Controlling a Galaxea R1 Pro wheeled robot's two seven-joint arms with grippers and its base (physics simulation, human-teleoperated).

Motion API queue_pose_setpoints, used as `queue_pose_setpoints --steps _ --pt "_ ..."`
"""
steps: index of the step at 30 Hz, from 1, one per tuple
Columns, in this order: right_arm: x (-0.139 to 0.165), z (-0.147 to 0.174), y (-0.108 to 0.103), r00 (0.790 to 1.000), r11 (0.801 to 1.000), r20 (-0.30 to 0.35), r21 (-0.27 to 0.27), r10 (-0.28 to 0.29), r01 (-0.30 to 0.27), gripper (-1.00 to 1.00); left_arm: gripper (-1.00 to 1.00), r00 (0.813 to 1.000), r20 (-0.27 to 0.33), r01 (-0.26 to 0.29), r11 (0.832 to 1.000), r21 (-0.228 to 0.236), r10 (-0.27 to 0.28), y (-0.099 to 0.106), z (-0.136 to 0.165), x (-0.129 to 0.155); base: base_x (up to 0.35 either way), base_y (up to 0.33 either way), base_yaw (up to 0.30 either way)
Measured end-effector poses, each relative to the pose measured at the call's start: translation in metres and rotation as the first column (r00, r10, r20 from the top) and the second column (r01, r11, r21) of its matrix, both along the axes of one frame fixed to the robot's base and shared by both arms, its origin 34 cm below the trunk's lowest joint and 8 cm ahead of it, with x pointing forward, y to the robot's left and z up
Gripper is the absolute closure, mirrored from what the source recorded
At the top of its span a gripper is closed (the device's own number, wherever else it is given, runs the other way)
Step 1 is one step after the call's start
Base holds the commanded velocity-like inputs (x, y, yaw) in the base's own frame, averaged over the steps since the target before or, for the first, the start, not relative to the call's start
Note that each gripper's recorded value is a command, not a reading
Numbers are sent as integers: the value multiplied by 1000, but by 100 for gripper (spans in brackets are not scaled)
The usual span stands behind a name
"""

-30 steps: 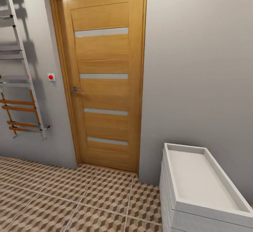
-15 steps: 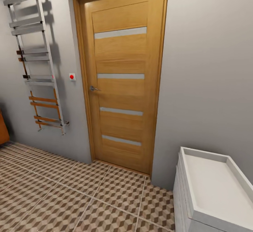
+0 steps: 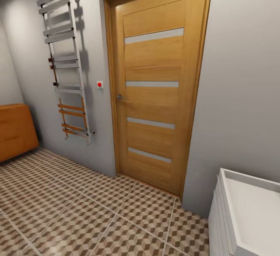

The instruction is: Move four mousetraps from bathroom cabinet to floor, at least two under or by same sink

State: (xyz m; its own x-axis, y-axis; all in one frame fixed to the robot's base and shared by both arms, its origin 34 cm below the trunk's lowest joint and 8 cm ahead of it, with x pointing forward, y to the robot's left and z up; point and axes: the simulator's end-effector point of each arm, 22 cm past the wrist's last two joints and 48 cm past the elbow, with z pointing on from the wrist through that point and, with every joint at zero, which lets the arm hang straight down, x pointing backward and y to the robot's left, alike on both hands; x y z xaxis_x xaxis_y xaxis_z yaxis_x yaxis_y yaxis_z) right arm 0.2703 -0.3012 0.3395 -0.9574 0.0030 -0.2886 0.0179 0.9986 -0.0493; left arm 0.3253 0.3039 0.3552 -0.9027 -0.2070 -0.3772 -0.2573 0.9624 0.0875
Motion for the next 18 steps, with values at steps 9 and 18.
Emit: queue_pose_setpoints --steps 9,18 --pt "0 0 0 1000 1000 -1 0 0 0 -100 -100 1000 0 0 1000 0 0 0 0 0 0 0 280" --pt "0 0 0 1000 1000 -1 0 1 -1 -100 -100 1000 0 0 1000 0 0 0 0 0 0 0 280"
